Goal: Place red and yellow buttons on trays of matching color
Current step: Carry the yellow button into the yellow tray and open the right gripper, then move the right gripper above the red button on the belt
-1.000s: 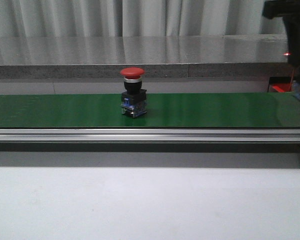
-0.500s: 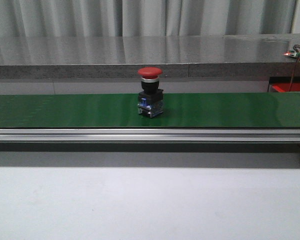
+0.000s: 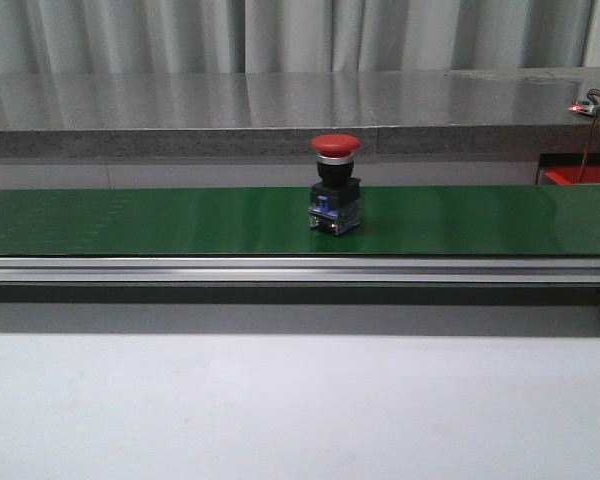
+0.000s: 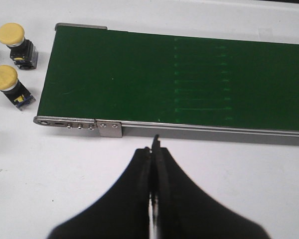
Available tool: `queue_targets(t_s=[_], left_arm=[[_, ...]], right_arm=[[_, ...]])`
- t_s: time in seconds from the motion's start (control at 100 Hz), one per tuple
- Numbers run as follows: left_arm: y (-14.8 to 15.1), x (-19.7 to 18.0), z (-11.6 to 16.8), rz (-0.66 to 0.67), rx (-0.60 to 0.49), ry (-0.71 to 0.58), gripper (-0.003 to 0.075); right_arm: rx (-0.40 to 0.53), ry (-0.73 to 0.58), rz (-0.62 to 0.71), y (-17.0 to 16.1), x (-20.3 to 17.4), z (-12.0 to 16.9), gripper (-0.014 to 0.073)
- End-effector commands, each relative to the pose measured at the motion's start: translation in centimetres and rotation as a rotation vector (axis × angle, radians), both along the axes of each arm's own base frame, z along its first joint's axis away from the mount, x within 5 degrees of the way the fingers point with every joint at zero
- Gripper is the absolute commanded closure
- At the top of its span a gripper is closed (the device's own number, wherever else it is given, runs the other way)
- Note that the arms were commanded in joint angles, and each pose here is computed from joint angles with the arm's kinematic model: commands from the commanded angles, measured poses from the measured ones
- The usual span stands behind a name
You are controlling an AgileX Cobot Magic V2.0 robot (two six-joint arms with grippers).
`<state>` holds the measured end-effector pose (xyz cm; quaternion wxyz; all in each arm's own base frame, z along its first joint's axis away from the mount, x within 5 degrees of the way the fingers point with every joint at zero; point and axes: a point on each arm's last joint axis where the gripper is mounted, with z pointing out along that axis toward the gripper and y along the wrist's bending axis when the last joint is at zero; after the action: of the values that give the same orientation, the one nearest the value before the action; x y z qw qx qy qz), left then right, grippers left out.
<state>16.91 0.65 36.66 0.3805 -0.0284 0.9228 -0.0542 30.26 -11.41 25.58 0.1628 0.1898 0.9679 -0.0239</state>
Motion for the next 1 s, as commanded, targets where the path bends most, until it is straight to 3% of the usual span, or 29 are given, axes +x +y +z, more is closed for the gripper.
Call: queue_targets(t_s=[0.0,0.32,0.39,0.51,0.56,0.72,0.99], left_arm=[[-0.2,0.1,1.3,0.003,-0.01,-0.088,0.0739],[-0.2,0.1,1.3,0.003,-0.01,-0.088,0.0739],[-0.2,0.1,1.3,0.003,-0.01,-0.088,0.0739],[-0.2,0.1,1.3,0.003,-0.01,-0.088,0.0739],[-0.2,0.1,1.3,0.003,-0.01,-0.088,0.0739],[-0.2,0.1,1.3,0.003,-0.01,-0.088,0.0739],[-0.2,0.1,1.3,0.003,-0.01,-0.088,0.0739]], right_arm=[[-0.024,-0.076,-0.002,-0.5,0.7,0.8,0.0417],[0.004,-0.012,-0.003,-0.9,1.9,-2.1,0.0398],[0.005,-0.007,-0.003,-0.9,1.9,-2.3,0.0316],[0.004,-0.011,-0.003,-0.9,1.9,-2.2,0.0102],[0.003,-0.014,-0.003,-0.9,2.0,-2.1,0.0062],[-0.009,-0.046,-0.003,-0.9,1.8,-0.8,0.0061],[-0.042,-0.145,0.018,0.3,0.0,4.1,0.0061]])
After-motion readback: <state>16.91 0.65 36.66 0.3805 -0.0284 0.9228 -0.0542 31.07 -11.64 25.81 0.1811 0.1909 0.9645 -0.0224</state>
